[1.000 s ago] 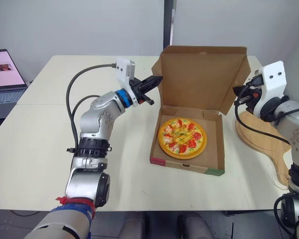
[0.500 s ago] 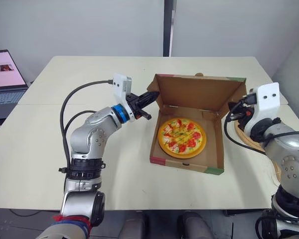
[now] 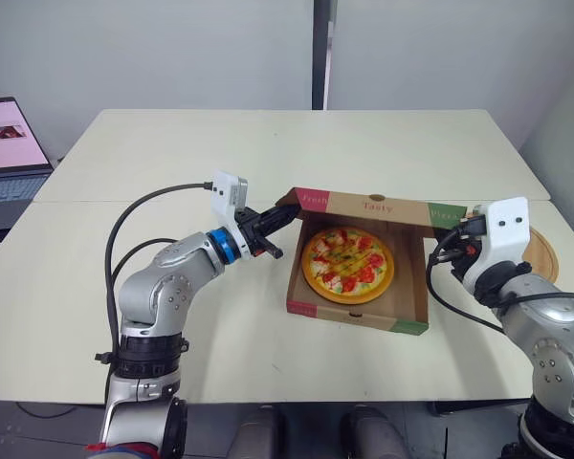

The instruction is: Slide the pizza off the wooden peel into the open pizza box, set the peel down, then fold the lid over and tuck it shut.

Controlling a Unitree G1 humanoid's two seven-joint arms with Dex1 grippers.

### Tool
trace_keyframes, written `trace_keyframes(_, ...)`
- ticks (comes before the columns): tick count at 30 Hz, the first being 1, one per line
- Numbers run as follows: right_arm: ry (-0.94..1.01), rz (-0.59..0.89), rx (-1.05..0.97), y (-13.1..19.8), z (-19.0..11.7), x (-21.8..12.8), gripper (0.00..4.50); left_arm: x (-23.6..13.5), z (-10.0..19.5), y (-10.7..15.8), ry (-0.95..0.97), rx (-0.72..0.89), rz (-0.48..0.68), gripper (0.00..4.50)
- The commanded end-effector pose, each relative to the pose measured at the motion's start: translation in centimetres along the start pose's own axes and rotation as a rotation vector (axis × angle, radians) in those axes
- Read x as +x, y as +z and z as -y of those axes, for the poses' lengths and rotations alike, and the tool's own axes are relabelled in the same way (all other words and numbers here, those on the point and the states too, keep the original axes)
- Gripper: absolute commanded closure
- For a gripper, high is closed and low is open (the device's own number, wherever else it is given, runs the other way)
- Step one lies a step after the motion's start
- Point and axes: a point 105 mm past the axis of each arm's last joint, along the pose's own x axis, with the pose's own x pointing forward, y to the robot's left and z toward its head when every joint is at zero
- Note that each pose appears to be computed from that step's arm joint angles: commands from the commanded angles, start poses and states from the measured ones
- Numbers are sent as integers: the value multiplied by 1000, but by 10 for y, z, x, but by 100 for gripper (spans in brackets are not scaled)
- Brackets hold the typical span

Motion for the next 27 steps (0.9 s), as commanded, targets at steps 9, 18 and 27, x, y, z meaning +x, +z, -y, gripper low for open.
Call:
trace_keyframes(9, 35, 40, 17, -9, -8, -5, 408, -2, 3, 4, 9, 28, 15, 450)
trace_keyframes(18, 120, 6, -54, -10, 6, -16, 183, -5, -3, 6, 24, 48, 9, 450)
trace_keyframes(27, 216, -127, -173, -24, 26, -38, 183, -7, 0, 1, 7, 71, -14, 450)
